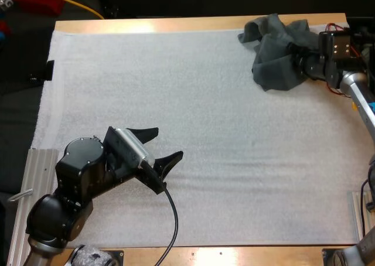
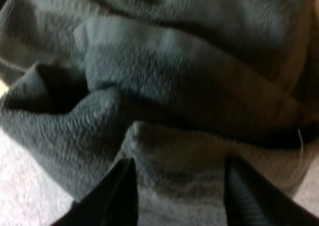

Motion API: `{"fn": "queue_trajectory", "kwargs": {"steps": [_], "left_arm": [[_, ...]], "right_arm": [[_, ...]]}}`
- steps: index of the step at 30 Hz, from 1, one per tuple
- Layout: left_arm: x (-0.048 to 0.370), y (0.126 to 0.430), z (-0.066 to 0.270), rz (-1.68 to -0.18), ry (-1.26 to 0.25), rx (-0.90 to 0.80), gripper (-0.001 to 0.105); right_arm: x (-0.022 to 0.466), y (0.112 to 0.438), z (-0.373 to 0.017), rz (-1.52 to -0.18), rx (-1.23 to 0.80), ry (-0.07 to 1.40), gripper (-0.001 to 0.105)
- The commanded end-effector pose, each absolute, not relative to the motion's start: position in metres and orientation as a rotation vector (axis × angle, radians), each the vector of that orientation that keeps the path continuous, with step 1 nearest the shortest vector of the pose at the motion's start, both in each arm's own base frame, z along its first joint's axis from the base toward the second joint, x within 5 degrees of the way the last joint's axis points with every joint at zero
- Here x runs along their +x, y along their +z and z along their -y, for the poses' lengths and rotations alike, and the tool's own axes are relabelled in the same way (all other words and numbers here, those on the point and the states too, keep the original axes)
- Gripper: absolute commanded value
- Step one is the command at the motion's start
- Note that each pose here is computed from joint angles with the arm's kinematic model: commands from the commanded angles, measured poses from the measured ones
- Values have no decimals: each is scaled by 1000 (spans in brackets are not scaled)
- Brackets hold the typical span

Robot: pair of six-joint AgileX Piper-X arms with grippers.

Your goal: Pick towel from pile, fold and stack

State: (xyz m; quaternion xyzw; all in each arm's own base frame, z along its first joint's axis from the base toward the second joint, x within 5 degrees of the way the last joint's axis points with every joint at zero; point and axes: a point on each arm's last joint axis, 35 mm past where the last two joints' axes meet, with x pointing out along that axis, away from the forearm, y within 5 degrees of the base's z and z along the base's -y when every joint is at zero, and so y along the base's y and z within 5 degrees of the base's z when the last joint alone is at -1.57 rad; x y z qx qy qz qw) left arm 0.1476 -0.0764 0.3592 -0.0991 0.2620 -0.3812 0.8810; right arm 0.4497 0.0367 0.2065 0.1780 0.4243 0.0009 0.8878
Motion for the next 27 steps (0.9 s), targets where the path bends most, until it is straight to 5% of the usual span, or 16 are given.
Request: {"fn": "queue_trajectory", "kwargs": {"steps": [1, 5, 10, 27], "left_arm": [[147, 363, 77, -522, -800, -205, 71], [147, 363, 77, -522, -800, -205, 71], [147, 363, 77, -522, -800, -205, 71], [147, 363, 77, -522, -800, -205, 71]], "right_arm": [[453, 213, -36, -846, 370, -6, 39], [457, 209, -37, -829, 372, -1, 40], [459, 201, -37, -843, 366, -2, 57], [463, 205, -46, -760, -97, 118, 58]]}}
